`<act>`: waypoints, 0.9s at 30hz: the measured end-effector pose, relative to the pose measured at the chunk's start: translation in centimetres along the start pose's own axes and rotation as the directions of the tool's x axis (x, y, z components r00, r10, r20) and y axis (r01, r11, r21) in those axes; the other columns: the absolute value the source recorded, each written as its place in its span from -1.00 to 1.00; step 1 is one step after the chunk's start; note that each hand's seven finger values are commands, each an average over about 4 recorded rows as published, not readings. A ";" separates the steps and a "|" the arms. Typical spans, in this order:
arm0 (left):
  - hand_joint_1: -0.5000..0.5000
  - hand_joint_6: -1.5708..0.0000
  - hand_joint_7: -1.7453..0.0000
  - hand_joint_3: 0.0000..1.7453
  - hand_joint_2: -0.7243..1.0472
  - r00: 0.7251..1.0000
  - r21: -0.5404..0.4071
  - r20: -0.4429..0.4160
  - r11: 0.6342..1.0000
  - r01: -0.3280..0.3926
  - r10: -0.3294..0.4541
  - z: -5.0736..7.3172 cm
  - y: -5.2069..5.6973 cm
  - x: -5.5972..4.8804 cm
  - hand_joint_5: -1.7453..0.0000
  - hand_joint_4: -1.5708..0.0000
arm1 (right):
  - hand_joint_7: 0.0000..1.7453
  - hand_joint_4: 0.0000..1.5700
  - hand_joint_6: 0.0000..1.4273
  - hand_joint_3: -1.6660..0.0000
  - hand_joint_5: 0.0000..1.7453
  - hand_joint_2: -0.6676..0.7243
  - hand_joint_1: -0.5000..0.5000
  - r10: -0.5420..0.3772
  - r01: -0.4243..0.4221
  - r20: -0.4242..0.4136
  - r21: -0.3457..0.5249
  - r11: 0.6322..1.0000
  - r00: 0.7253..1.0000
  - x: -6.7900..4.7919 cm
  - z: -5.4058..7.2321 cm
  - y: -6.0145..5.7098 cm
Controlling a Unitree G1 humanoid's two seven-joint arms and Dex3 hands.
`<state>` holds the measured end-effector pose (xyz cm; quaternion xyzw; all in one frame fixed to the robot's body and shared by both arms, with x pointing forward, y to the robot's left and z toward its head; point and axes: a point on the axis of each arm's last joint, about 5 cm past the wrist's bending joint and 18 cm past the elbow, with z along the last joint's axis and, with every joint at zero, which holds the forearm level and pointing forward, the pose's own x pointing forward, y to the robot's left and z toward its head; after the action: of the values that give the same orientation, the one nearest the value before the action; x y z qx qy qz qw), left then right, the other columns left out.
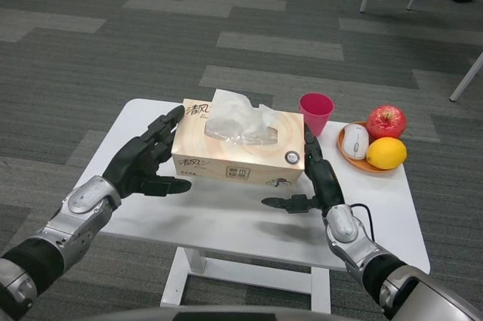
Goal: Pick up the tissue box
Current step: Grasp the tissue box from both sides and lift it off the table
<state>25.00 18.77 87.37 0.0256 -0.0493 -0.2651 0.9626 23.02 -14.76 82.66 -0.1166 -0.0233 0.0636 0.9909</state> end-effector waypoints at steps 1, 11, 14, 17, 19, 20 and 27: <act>1.00 1.00 1.00 -0.90 0.90 1.000 -0.001 -0.002 1.000 -0.002 0.002 0.0 0.0 -0.1 1.00 1.00 | -0.92 -0.60 -1.00 0.62 -0.78 -0.55 -0.42 0.001 -0.001 0.004 0.002 1.000 1.000 0.0 0.1 0.0; 1.00 1.00 1.00 -0.90 0.90 1.000 -0.002 -0.004 1.000 -0.002 0.002 -0.1 -0.1 -0.2 1.00 1.00 | -0.92 -0.67 -1.00 0.62 -0.78 -0.64 -0.42 -0.002 0.001 0.035 0.012 1.000 0.999 0.2 0.5 -0.2; 1.00 1.00 1.00 -0.90 0.90 1.000 -0.002 -0.003 1.000 -0.001 0.001 -0.1 -0.1 -0.2 1.00 1.00 | -0.92 -0.67 -1.00 0.62 -0.78 -0.64 -0.42 -0.005 0.004 0.039 0.015 1.000 0.999 0.2 0.6 -0.3; 1.00 1.00 1.00 -0.90 0.90 1.000 -0.002 -0.001 1.000 0.000 0.000 -0.1 -0.1 -0.2 1.00 1.00 | -0.92 -0.67 -1.00 0.62 -0.78 -0.64 -0.42 -0.007 0.006 0.046 0.018 1.000 0.999 0.3 0.7 -0.3; 1.00 1.00 1.00 -0.90 0.90 1.000 -0.002 0.004 1.000 0.001 -0.001 0.0 -0.1 -0.1 1.00 1.00 | -0.92 -0.67 -1.00 0.62 -0.78 -0.64 -0.42 -0.008 0.007 0.050 0.019 1.000 0.999 0.3 0.8 -0.4; 1.00 1.00 1.00 -0.90 0.90 1.000 -0.003 0.007 1.000 0.001 -0.001 0.1 -0.1 -0.1 1.00 1.00 | -0.92 -0.67 -1.00 0.62 -0.78 -0.64 -0.42 -0.008 0.007 0.053 0.019 1.000 0.999 0.4 0.8 -0.4; 1.00 1.00 1.00 -0.90 0.90 0.999 -0.002 0.045 1.000 0.000 0.000 0.7 -0.1 0.1 1.00 1.00 | -0.92 -0.71 -1.00 0.62 -0.75 -0.64 -0.42 -0.015 0.013 0.075 0.025 1.000 0.997 0.5 1.1 -0.7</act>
<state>24.92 18.64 88.04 0.0188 -0.0707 -0.2659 0.9612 23.56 -15.13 83.96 -0.1020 -0.0608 0.0612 0.9910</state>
